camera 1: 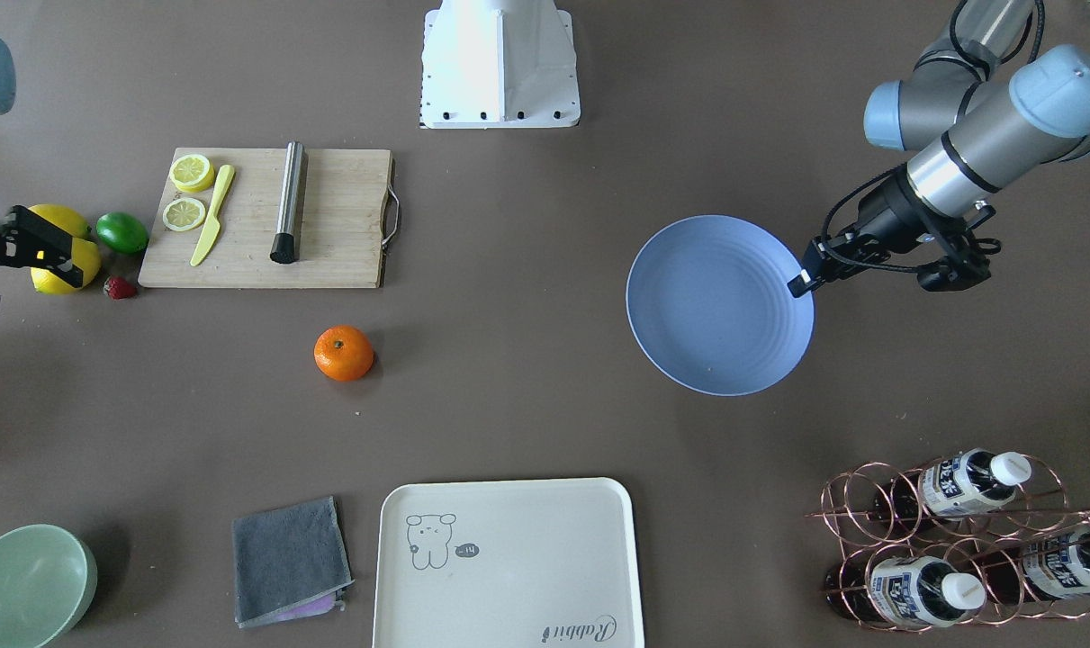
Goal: Pick orange to plate
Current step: 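Grasp the blue plate rim with left gripper while right gripper approaches orange, then slide the blue plate centerward with left gripper while right gripper grasps orange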
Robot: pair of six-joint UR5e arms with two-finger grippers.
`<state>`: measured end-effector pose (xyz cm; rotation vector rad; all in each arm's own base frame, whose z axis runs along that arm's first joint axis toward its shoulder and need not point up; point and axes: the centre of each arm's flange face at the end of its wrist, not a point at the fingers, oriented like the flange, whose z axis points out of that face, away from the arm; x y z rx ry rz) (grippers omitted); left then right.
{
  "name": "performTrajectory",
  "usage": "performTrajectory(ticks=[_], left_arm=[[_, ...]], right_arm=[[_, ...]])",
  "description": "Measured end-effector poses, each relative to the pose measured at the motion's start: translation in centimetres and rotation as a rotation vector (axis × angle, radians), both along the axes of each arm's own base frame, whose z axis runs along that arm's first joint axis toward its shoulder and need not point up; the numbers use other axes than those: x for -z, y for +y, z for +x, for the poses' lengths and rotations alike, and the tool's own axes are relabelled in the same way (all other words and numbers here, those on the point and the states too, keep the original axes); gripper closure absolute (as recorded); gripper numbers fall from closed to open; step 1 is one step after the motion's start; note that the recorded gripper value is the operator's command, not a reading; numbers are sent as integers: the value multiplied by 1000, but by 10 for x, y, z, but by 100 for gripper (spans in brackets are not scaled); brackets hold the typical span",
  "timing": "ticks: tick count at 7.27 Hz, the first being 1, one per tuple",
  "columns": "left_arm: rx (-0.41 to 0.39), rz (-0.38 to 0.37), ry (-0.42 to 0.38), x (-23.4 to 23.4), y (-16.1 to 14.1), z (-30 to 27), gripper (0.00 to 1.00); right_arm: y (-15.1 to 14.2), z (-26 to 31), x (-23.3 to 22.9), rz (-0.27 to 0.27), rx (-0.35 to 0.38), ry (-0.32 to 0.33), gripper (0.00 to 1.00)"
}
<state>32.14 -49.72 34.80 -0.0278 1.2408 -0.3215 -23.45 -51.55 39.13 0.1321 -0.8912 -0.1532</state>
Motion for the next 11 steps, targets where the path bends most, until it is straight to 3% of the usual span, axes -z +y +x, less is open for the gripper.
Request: performTrajectory(ticks=[3,7,9,11], left_arm=[[15,3,-67,71,40,105,100],[-11,24,-114,63,94,165,100],[-24,24,-122,59,102,174,100],[-29,21,-129,55,103,178,100]], right_arm=[[8,-97,41,-29,-34,26,2],[11,-189,45,-48,-84,-6,2],[14,-219,49,-62,-102,-2,3],[6,-240,48,-64,-118,24,10]])
